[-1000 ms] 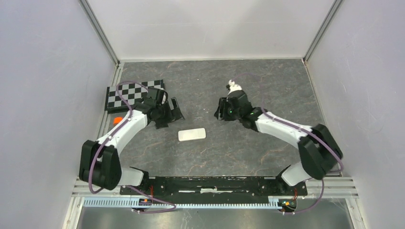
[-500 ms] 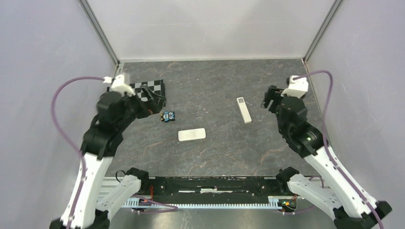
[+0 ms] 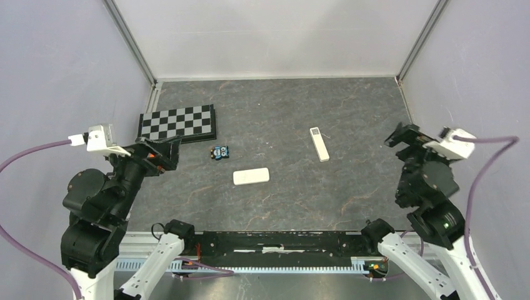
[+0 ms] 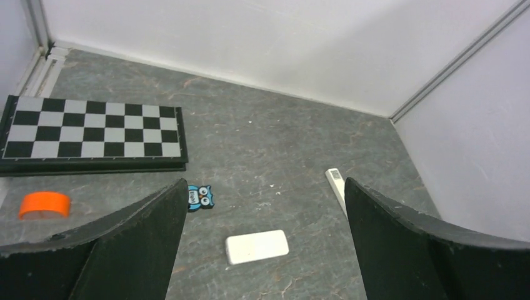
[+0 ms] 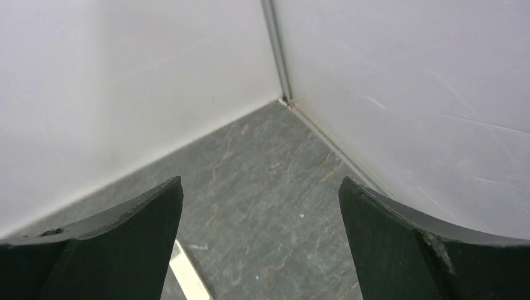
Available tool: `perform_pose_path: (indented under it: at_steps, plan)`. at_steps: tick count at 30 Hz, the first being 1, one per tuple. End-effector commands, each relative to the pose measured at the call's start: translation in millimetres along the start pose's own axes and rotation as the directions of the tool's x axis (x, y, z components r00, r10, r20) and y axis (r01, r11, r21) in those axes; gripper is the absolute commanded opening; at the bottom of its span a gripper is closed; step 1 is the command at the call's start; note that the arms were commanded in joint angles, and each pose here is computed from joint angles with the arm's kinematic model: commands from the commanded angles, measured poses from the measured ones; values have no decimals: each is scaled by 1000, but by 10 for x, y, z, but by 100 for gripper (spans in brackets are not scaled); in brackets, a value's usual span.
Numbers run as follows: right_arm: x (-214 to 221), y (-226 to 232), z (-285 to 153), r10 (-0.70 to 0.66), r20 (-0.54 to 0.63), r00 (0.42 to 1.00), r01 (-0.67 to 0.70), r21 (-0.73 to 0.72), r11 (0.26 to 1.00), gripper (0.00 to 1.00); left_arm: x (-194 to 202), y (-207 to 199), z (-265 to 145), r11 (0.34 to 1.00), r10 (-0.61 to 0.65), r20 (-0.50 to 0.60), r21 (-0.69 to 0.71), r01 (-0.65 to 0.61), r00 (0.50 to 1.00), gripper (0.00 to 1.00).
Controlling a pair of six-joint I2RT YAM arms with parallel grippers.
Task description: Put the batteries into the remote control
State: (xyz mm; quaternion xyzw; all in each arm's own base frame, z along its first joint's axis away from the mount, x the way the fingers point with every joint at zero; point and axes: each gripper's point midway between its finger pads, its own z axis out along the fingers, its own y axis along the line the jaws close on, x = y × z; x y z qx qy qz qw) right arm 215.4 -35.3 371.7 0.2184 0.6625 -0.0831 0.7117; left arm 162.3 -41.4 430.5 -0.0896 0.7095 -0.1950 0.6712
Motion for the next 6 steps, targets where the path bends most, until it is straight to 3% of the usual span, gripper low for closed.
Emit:
perform_pose_path:
  at_steps: [1,6]
  plan:
    - [-250,-226,-69,71,71,995,-76,77,994,98,145,193,-23,996,54,-40,-74,-57,998,100]
    - [-129,-144,-38,87,43,995,-90,62,994,98,221,216,63,993,61,-88,-92,-69,994,100]
